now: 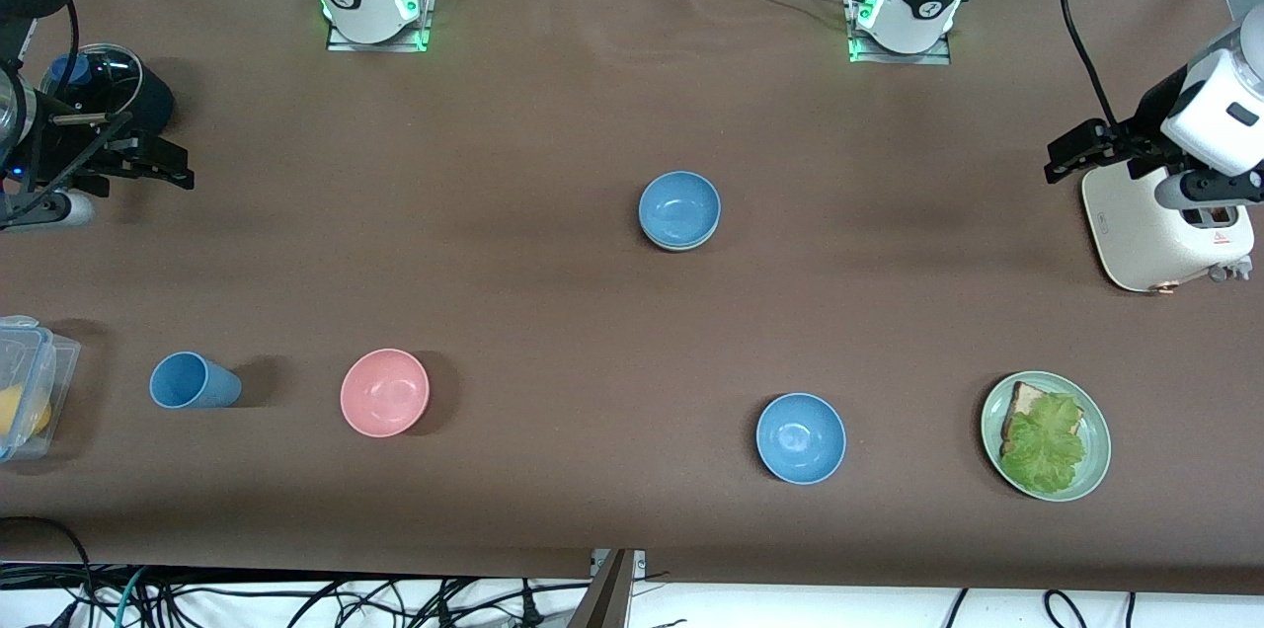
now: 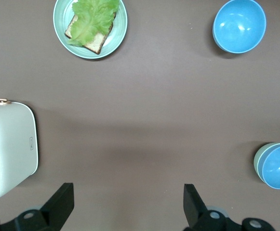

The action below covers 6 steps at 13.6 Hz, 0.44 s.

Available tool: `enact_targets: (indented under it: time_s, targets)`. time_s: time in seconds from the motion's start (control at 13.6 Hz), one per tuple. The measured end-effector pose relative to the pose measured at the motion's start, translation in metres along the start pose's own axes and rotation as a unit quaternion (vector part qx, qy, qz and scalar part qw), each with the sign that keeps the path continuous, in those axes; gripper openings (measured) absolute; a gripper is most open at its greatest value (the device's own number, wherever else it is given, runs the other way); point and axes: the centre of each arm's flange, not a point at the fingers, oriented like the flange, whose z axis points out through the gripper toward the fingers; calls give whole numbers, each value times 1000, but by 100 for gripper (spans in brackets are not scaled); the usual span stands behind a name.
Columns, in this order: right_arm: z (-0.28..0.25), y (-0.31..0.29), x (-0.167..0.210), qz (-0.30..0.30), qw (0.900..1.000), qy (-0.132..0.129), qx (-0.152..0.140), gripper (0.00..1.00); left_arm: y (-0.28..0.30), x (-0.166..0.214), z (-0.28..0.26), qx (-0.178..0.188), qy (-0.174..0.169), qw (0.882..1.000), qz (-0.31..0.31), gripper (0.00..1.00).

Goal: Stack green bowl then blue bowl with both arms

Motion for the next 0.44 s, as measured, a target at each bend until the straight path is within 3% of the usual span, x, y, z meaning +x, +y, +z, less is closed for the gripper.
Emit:
enact_targets:
  time_s: [0.44]
  targets:
    - [0,0,0,0,1000,0,0,99,-1,-2,2,0,0,1000,-1,100]
